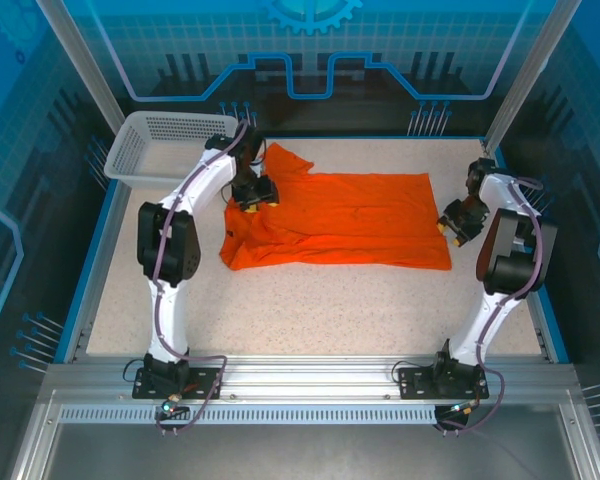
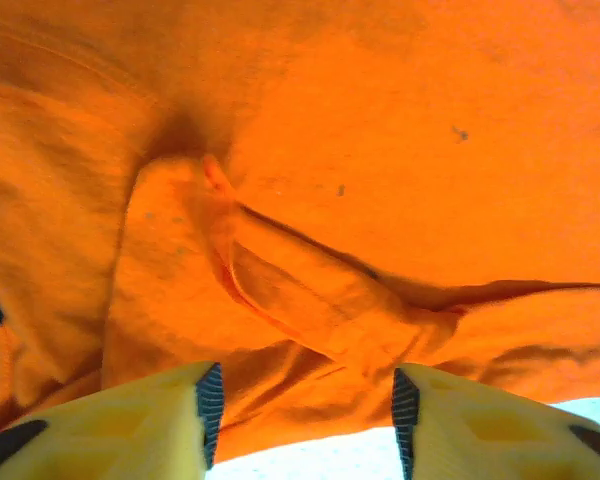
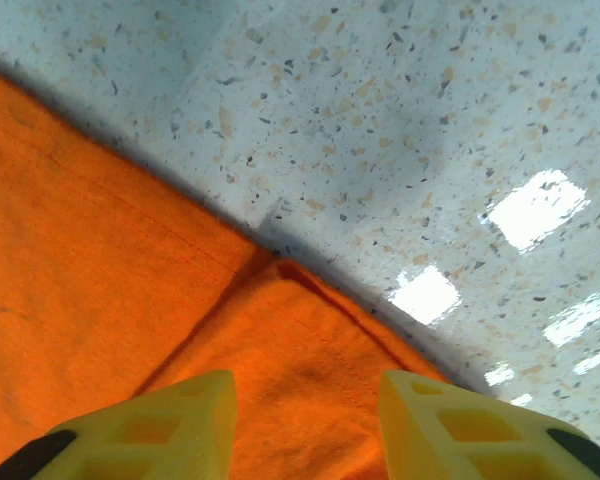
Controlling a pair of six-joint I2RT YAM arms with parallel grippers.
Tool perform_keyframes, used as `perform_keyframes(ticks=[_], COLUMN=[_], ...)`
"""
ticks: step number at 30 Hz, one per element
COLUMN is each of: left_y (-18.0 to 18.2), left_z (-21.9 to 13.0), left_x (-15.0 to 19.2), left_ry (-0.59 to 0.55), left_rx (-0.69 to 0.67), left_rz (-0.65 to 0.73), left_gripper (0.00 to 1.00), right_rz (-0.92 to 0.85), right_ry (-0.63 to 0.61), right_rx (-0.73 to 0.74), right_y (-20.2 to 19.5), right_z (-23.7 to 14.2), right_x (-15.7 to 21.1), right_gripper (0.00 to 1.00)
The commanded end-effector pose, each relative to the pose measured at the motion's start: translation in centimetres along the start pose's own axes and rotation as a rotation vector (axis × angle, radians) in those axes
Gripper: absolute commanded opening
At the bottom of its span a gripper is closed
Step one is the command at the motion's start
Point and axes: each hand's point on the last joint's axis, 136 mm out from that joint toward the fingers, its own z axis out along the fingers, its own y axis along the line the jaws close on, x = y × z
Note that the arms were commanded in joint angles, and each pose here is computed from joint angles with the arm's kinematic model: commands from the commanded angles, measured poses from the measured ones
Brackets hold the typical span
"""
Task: Fold and stack the t-shirts
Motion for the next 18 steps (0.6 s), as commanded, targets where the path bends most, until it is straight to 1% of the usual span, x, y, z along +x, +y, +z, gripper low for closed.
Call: perform_keyframes(ticks=[1, 3, 6, 11, 15, 17, 18], left_y=[1.8, 2.6, 3.2, 3.8, 2.4, 2.8, 3.5], left_z=[-3.5, -4.8, -5.7, -4.6, -3.2, -2.2, -1.6], left_x=[-0.8, 0.0, 2.8, 9.3, 12.8, 13.6, 13.9], left_ry=[-0.094, -0.127, -0.138, -0.062, -0.002, 0.016, 0.018], left_rx=[-0.080, -0.102, -0.055, 0.091, 0.284, 0.296, 0.272], left_rz=[-0.068, -0.094, -0.135, -0.203, -0.268, -0.333, -0.369], left_gripper=[0.64, 0.66, 0.66, 0.64, 0.62, 0.62, 0.63], right_rz=[-0.036, -0.061, -0.101, -0.153, -0.196, -0.198, -0.197], right_ry=[-0.005, -0.026, -0.036, 0.012, 0.045, 0.058, 0.063], right_rx=[-0.017, -0.038, -0.085, -0.160, -0.167, -0.155, -0.153], right_y=[0.6, 0.5, 0.4, 0.1, 0.1, 0.0, 0.1], right_z=[-1.8, -2.7, -3.4, -2.2, -0.6, 0.2, 0.6], right_x=[0.5, 0.9, 2.5, 6.5, 8.7, 9.1, 9.3], right_gripper=[0.54, 0.57, 0.57, 0.52, 0.47, 0.45, 0.45])
